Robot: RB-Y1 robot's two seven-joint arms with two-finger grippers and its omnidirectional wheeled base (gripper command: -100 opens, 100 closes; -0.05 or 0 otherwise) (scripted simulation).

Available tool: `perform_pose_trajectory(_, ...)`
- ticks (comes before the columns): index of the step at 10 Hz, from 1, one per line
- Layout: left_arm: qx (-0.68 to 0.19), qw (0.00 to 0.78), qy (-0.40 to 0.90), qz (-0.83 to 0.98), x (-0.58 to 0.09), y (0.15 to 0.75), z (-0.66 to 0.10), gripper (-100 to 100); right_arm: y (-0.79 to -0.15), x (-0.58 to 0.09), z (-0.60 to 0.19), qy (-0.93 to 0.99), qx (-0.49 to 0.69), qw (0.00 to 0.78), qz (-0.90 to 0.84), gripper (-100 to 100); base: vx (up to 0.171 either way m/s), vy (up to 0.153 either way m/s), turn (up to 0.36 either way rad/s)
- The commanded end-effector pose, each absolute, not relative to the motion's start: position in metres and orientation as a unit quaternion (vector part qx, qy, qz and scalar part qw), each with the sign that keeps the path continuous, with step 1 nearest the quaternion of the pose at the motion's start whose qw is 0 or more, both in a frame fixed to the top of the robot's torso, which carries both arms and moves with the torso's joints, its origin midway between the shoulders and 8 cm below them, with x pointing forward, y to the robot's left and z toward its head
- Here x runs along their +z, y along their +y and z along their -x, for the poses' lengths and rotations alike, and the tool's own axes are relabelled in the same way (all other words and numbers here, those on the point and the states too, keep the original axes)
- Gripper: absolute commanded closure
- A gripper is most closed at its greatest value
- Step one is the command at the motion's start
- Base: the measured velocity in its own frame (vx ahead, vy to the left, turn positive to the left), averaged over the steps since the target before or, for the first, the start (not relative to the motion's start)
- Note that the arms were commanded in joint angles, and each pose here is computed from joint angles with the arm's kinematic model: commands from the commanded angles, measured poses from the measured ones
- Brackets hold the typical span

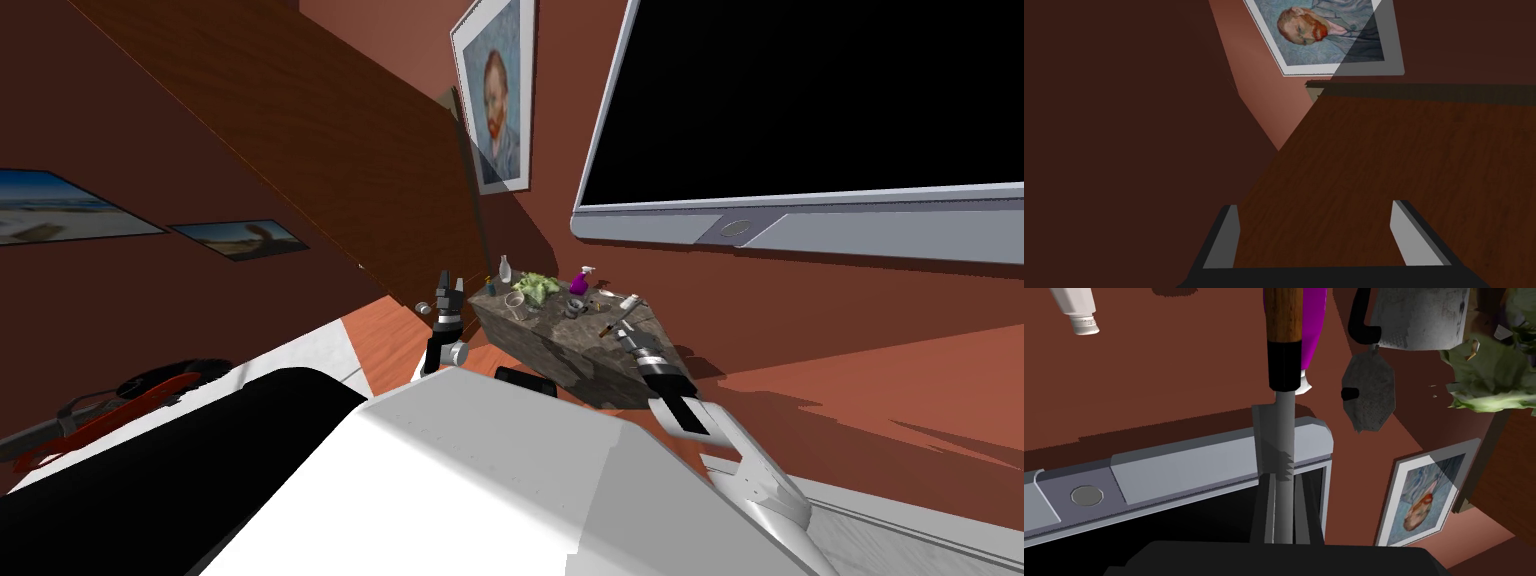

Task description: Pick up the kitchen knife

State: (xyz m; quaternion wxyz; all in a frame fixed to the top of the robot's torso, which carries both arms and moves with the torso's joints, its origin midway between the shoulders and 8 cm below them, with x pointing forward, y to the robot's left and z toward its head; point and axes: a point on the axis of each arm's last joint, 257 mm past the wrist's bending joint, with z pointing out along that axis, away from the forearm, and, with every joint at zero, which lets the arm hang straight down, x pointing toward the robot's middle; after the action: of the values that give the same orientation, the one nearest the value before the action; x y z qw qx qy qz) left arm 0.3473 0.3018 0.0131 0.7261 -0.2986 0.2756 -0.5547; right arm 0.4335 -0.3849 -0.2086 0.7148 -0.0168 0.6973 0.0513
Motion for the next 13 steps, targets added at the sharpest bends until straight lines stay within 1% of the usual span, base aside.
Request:
perform_pose_trajectory(1,-0.555,0.726,0.276,0.299,0.013,0.302,-0.347,0,-0.387,-0.219,-0.435,0.702,0.040,0.710,0.022,-100,-0.008,-0.014,0.047)
perform_pose_trajectory(3,-0.555,0.726,0.276,0.299,0.013,0.302,-0.347,0,-0.387,-0.220,-0.435,0.703,0.038,0.710,0.022,-100,-0.006,-0.011,0.020)
perform_pose_trajectory(4,-0.555,0.726,0.276,0.299,0.013,0.302,-0.347,0,-0.387,-0.221,-0.435,0.704,0.037,0.709,0.023,0,0.000,0.000,0.000)
perform_pose_trajectory(5,-0.555,0.726,0.276,0.299,0.013,0.302,-0.347,0,-0.372,-0.229,-0.448,0.704,0.055,0.708,0.027,-100,-0.028,0.005,-0.256)
perform_pose_trajectory(6,-0.555,0.726,0.276,0.299,0.013,0.302,-0.347,0,-0.374,-0.228,-0.457,0.702,0.054,0.710,0.026,-100,-0.034,0.014,-0.111)
perform_pose_trajectory(7,-0.555,0.726,0.276,0.299,0.013,0.302,-0.347,0,-0.355,-0.235,-0.463,0.703,0.072,0.707,0.033,-100,-0.041,0.007,-0.193)
perform_pose_trajectory(9,-0.555,0.726,0.276,0.299,0.013,0.302,-0.347,0,-0.359,-0.234,-0.480,0.701,0.070,0.709,0.030,-100,-0.024,0.006,-0.052)
perform_pose_trajectory(10,-0.555,0.726,0.276,0.299,0.013,0.302,-0.347,0,-0.340,-0.241,-0.488,0.702,0.087,0.706,0.039,-100,-0.030,0.003,-0.191)
perform_pose_trajectory(12,-0.555,0.726,0.276,0.299,0.013,0.302,-0.347,0,-0.342,-0.238,-0.503,0.700,0.086,0.708,0.037,-100,-0.023,0.007,-0.066)
perform_pose_trajectory(13,-0.555,0.726,0.276,0.299,0.013,0.302,-0.347,0,-0.324,-0.247,-0.510,0.703,0.101,0.703,0.045,-100,-0.025,-0.001,-0.207)
